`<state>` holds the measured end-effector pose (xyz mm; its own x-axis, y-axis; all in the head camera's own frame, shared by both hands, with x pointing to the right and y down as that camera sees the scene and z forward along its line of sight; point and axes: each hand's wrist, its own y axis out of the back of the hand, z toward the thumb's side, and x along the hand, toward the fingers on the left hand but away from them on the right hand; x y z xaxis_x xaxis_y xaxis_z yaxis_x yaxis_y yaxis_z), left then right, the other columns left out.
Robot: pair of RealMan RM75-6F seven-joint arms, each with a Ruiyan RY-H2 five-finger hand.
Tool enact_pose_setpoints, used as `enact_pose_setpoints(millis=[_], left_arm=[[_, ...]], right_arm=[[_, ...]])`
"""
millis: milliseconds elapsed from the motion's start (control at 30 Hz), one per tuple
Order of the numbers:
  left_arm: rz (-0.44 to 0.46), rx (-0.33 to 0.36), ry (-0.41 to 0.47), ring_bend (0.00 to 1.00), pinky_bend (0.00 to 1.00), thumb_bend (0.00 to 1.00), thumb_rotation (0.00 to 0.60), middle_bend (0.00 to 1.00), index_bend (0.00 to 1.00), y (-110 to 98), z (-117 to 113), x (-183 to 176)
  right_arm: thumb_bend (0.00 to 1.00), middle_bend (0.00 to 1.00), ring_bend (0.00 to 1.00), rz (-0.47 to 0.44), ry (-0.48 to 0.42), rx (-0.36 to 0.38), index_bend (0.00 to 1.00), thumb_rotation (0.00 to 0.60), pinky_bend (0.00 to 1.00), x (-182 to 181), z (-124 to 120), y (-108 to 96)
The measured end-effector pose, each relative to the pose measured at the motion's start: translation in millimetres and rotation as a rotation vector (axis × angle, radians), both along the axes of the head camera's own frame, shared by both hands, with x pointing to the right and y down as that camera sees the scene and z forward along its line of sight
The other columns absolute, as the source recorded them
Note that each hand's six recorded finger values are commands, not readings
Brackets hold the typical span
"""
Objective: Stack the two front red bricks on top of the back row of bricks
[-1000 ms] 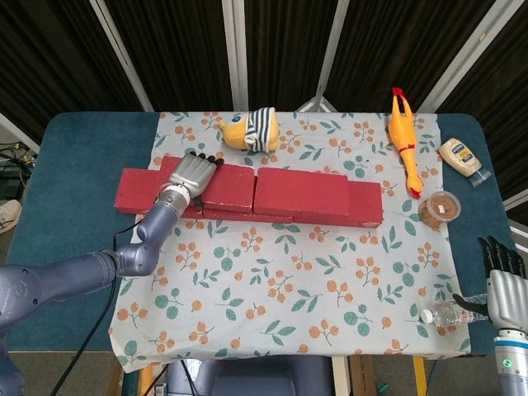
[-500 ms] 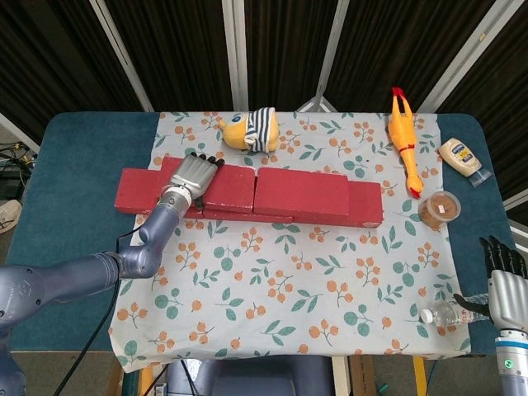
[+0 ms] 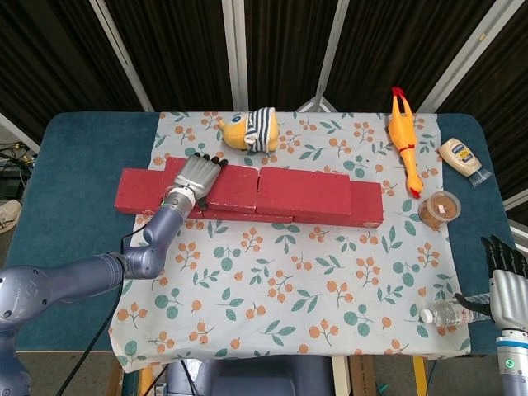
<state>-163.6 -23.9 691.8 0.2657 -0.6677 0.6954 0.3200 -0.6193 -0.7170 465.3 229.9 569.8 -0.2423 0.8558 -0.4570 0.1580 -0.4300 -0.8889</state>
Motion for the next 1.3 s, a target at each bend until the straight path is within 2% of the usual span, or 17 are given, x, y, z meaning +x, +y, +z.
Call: enact_pose_setpoints(millis=[1300], left_arm=[[-0.047, -0.033, 0.011, 0.22, 0.20, 0.00, 0.600, 0.34, 0.25, 6.7, 9.8, -0.3]], right_arm=[[0.10, 0.00, 0.00, 0.010, 0.009, -0.008, 0.00, 0.600, 0.00, 1.4, 1.4, 0.0]])
